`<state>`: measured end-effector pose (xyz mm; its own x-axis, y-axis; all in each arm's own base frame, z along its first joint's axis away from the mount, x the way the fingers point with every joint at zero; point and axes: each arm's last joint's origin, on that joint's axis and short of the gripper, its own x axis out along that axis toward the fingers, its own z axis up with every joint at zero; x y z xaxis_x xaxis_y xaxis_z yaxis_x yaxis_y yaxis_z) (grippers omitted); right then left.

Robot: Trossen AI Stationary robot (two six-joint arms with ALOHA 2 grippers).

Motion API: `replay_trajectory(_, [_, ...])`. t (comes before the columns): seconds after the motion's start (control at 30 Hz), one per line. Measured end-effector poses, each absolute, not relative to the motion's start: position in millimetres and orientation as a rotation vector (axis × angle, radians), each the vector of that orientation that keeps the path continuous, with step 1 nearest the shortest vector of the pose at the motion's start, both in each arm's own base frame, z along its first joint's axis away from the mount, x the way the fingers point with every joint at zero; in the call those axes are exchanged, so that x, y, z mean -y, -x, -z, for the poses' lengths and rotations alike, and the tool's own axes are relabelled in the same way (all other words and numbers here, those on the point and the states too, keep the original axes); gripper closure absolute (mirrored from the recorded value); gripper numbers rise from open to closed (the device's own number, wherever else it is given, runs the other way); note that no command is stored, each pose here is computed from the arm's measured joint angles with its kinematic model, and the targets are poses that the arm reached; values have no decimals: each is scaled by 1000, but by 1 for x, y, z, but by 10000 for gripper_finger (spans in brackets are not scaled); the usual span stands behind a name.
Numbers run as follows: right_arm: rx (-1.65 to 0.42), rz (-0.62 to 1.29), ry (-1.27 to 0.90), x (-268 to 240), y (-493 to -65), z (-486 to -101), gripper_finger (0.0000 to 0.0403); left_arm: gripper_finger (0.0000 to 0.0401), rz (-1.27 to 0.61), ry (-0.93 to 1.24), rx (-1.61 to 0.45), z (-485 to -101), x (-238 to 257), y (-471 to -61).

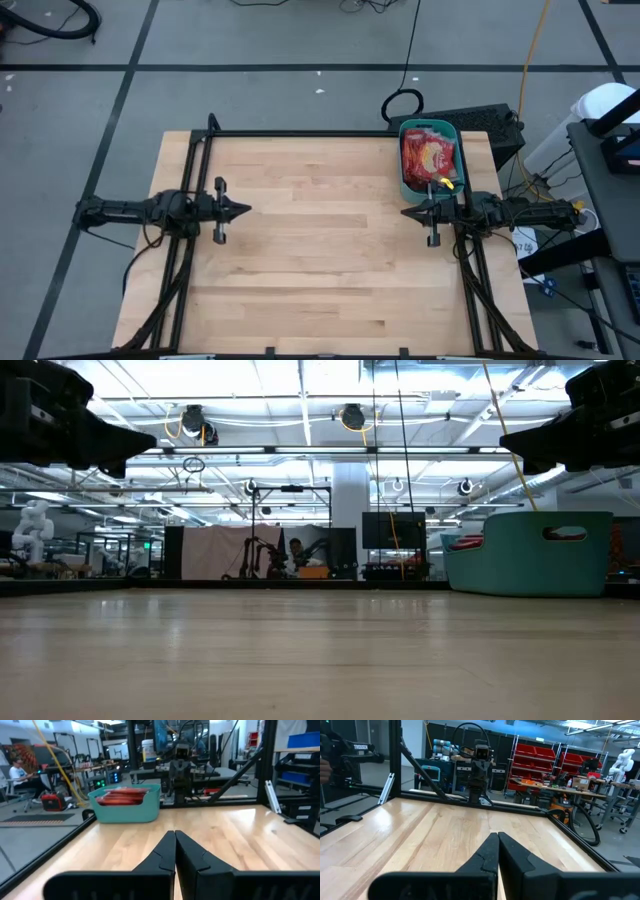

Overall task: Sort popcorn bags into baskets
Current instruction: Return to Home Position

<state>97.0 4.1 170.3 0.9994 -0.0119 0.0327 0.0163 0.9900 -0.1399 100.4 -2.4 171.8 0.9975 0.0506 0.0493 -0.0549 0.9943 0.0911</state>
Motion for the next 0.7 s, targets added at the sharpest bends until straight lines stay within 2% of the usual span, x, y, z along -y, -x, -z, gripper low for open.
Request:
replay_trajectory(0.33, [33, 14, 140, -4, -97, -170, 403, 398, -87, -73, 31, -170, -3, -97])
replay_trajectory(0.7, [34, 15, 140, -4, -97, -171, 403, 398, -24, -24, 10, -168, -2, -97])
